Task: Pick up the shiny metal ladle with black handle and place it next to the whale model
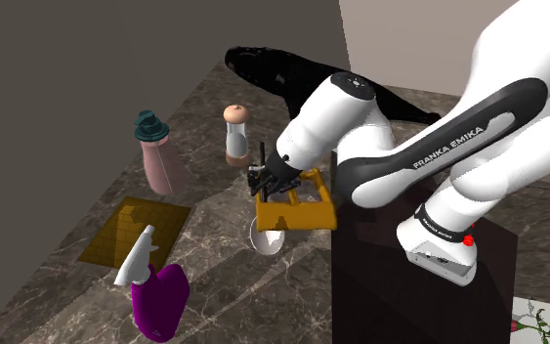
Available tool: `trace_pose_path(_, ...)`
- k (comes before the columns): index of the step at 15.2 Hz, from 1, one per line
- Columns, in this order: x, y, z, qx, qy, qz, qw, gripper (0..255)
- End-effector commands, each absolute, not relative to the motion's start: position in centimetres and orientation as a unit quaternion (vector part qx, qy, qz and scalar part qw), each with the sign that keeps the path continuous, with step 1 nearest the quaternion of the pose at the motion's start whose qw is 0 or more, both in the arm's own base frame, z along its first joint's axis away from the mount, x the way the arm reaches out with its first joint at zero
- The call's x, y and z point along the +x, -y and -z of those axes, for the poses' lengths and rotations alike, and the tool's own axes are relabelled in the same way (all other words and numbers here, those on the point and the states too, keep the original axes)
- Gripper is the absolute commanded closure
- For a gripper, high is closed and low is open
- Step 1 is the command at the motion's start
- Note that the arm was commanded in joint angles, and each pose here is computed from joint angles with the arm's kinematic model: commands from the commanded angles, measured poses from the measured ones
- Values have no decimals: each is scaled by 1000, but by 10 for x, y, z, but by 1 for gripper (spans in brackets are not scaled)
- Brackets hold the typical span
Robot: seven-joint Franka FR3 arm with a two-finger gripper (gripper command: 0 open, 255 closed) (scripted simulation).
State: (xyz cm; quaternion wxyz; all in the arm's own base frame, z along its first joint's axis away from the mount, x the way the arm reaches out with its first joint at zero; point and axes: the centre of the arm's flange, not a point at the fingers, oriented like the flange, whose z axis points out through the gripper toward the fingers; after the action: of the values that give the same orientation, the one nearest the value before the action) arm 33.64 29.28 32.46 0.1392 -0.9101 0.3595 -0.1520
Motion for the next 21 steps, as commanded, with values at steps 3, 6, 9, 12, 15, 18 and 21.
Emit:
trace_pose_path(3, 336, -294, -346, -910, -359, 151, 139, 255)
trace_pose_path(6, 336, -294, -362, -910, -359, 151, 139, 255)
trace_pose_path(9, 336, -294, -378, -910, -359, 151, 139, 255)
trace_pose_path(12, 336, -294, -394, -910, -359, 151, 139, 255)
trace_pose_path(15, 336, -294, -409, -910, -359, 151, 139, 255)
trace_pose_path(18, 336, -294, -425, -910, -359, 151, 139, 255)
trace_pose_path(21, 336, -294, -441, -910, -359, 151, 139, 255)
